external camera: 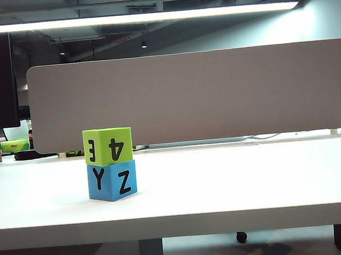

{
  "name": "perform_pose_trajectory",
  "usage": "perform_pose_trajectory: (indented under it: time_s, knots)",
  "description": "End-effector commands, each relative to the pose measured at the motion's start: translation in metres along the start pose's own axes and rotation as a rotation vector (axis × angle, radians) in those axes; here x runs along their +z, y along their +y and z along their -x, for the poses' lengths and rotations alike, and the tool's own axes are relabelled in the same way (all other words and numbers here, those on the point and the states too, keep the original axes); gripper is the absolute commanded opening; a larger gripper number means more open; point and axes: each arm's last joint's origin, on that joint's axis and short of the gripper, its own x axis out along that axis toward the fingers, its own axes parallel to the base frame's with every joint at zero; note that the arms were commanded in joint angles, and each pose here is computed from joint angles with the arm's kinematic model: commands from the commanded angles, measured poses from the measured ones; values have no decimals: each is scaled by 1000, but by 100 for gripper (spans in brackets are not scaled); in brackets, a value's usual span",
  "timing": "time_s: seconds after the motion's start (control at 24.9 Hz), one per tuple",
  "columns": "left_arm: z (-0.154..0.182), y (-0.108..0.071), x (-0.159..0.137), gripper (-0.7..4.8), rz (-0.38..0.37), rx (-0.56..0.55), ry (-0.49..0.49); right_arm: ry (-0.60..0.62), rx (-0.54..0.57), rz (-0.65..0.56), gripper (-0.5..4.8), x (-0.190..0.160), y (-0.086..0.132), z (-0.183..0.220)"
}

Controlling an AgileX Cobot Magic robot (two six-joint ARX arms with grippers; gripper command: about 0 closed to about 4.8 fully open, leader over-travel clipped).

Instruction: Stack the letter block on the right onto the letter block on the left.

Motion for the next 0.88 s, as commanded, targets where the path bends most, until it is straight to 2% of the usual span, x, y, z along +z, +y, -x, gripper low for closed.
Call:
perform_pose_trajectory:
  time_s: [0.04,0.12,0.32,0.52,0.88]
  knots:
    - [0,0,2,26,-14,-6,-7,-7,-2,0,-5,0,0,0]
    - [0,0,2,26,-50,2,-3,-7,-2,0,-5,0,0,0]
    - [0,-1,-5,26,-62,-37,64,-6,-2,0,-5,0,0,0]
    - [1,0,-13,26,-59,-31,150,-6,-2,0,-5,0,0,0]
    - [1,0,-13,26,-59,-31,151,-6,-2,0,-5,0,0,0]
